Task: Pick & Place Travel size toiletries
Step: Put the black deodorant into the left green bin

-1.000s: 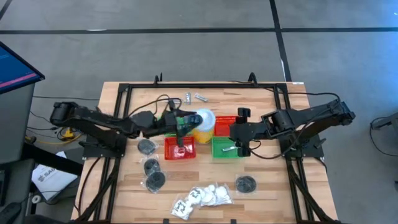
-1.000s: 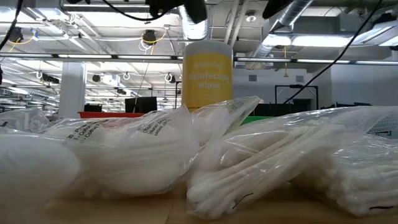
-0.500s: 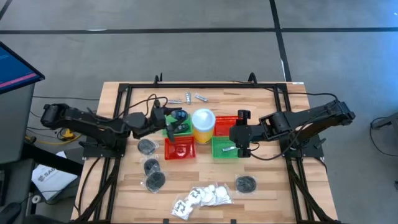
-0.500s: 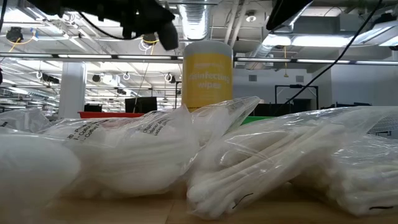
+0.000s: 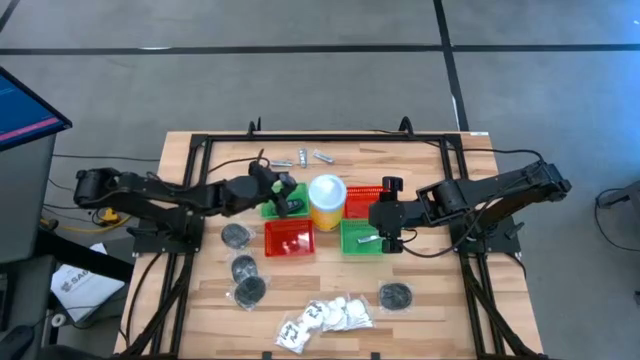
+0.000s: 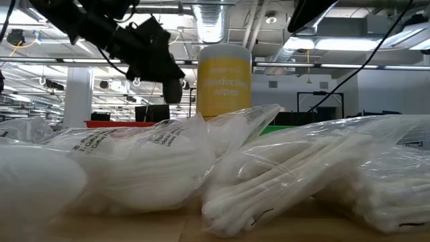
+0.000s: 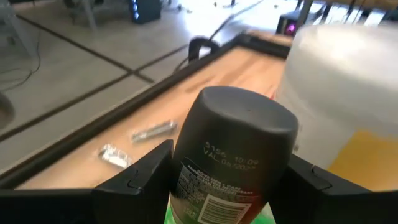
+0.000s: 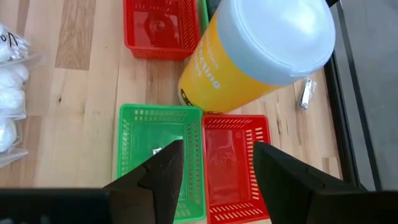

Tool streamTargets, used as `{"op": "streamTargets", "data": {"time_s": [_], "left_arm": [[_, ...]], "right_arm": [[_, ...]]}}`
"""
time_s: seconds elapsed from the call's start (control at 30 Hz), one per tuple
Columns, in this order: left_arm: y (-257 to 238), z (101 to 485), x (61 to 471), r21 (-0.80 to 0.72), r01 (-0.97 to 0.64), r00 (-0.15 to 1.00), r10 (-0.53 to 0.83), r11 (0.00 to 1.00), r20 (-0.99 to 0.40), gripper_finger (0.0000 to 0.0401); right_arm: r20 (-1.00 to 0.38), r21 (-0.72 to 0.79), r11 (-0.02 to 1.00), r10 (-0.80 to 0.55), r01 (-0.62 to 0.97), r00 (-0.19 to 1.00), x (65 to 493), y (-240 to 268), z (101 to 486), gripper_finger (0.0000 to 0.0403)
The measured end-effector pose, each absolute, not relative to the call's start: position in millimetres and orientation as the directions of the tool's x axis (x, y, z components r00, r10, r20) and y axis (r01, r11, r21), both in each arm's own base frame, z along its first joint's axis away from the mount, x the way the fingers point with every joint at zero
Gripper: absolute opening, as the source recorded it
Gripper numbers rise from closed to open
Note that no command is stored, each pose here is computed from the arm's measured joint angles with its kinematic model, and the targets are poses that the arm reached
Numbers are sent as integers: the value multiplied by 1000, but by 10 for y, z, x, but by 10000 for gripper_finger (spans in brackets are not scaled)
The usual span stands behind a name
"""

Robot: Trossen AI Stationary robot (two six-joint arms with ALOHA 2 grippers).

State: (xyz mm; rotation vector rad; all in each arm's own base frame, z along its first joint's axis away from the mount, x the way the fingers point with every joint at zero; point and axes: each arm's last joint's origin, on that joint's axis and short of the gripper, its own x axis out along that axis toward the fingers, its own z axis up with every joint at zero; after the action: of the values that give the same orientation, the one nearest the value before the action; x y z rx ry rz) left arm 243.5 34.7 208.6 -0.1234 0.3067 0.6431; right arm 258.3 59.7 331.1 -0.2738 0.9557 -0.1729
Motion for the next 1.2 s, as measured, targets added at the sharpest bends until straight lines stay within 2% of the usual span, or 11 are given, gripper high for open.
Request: {"op": "streamTargets", "data": {"time_s": [0.43,0.93,1.2], "left_arm": [[466,1689,2567,-12,-642,685,567,766,-457,199],[563,1488,2600,-19,-659,646,553,752,-527,199],[558,1486,2602,-19,-658,647,552,753,-527,233]], "right_arm": [[-780,-305,952,-265,25,567,2583,597,3311,177],[-779,-305,952,-265,26,568,2584,598,3311,168],[-779,-305,952,-265,25,568,2584,598,3311,167]]}}
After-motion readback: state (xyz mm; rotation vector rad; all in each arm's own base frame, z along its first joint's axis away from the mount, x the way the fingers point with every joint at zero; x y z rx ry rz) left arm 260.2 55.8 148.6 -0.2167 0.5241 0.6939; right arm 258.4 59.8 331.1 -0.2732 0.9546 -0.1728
